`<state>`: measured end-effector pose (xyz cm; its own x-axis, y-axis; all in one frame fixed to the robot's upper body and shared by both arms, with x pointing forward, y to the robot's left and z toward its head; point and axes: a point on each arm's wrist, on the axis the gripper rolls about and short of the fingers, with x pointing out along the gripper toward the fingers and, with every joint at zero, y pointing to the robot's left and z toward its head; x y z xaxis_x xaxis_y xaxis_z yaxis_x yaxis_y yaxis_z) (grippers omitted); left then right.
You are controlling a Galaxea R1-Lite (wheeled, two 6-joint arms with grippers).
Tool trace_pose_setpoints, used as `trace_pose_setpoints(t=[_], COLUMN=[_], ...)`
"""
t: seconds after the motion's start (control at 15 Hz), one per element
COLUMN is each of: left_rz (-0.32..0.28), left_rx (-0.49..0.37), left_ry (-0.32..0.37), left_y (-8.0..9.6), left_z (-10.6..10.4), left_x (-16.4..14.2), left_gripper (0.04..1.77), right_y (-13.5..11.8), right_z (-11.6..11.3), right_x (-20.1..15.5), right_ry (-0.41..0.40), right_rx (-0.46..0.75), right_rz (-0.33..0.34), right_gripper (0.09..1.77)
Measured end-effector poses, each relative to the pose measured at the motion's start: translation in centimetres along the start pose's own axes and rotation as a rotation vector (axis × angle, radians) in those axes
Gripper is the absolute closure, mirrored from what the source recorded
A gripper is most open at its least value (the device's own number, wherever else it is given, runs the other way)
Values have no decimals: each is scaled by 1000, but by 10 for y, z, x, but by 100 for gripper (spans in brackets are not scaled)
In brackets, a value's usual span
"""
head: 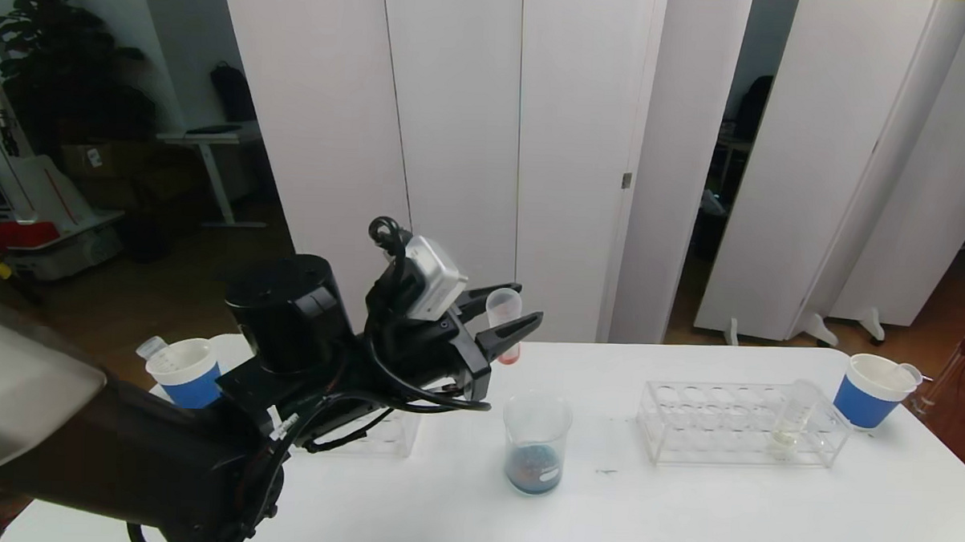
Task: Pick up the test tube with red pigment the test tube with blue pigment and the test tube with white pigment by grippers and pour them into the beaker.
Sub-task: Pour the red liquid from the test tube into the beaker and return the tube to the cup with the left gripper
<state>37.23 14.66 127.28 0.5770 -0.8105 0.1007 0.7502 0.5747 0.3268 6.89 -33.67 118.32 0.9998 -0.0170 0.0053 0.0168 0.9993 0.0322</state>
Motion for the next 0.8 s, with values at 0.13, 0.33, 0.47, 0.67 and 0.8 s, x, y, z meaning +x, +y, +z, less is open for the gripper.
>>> trace_pose_setpoints(t=[0.13, 0.33, 0.47, 0.67, 0.8], left_rz=[-10, -51, -54, -46, -31], left_rx=[66, 198, 269, 340, 403], left_ry=[-25, -64, -70, -78, -95], left_y=[2, 1, 0, -1, -1], left_z=[-9, -20, -30, -41, -46], left_x=[9, 21, 25, 28, 30], left_gripper=[121, 121, 121, 121, 121], right_y=[0, 0, 0, 0, 0], right_z=[0, 0, 0, 0, 0], right_x=[0, 0, 0, 0, 0], right_ry=[0, 0, 0, 0, 0], right_rx=[0, 0, 0, 0, 0], right_rz=[0, 0, 0, 0, 0], right_gripper=[11, 11, 11, 11, 11])
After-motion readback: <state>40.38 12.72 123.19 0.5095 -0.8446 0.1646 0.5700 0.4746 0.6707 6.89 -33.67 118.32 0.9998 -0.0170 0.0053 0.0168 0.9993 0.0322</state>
